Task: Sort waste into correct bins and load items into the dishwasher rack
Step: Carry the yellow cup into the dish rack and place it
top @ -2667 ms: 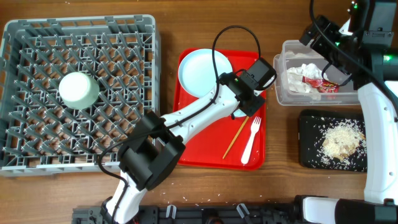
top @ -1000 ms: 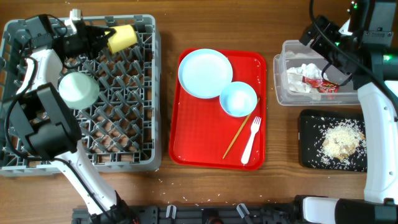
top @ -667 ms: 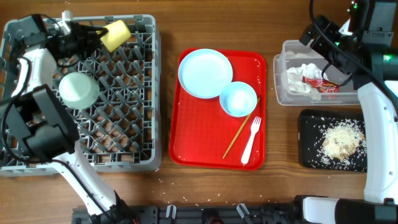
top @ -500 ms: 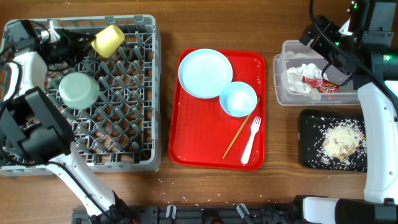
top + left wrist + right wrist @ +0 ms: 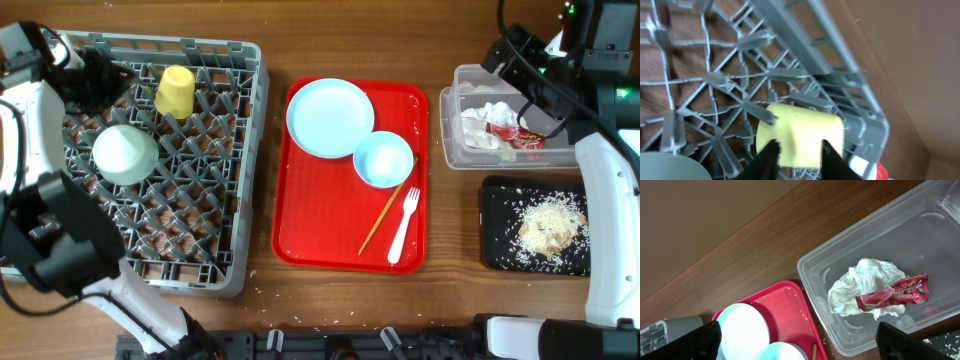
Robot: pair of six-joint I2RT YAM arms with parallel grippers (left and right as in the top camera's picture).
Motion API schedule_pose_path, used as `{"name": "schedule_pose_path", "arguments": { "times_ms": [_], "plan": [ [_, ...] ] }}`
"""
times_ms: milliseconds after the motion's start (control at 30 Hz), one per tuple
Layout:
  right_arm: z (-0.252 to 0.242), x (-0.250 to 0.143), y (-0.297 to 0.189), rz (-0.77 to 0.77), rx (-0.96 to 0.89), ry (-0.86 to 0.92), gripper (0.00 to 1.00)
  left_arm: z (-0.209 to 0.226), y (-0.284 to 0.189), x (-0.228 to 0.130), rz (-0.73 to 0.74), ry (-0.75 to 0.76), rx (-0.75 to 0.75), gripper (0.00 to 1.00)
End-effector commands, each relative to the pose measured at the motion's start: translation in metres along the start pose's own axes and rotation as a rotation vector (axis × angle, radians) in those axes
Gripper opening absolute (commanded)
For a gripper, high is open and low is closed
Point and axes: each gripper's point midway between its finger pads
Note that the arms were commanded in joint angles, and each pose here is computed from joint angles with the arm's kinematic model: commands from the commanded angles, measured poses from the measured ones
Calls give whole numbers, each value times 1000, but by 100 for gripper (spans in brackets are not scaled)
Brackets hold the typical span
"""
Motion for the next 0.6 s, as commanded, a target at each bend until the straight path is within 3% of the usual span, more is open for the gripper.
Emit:
{"name": "schedule_pose_path", "arguments": {
  "times_ms": [0, 67, 100, 200, 300, 567],
  "plan": [
    [0, 5, -1, -16, -7, 0, 100, -34, -29, 6, -66, 93, -6, 27],
    [0, 5, -1, -16, -7, 0, 100, -58, -19, -5, -39, 174, -30, 8],
    [0, 5, -1, -16, -7, 0, 100, -76, -11, -14, -21, 286, -47, 4],
    [0, 5, -1, -16, -7, 1, 100, -105, 13, -26, -42, 482, 93, 4],
    [0, 5, -1, -16, -7, 0, 100, -113, 24, -22, -118, 565, 285, 4],
    [0, 5, -1, -16, -7, 0, 100, -85, 63, -28, -59, 551, 345, 4]
  ]
}}
Point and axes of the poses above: each gripper's point midway between its finger pads, its own y axis out along the fingers, its own z axis along the line the jaws close on, x = y × z, and after that the axes turned 13 degrees about y, right-handed
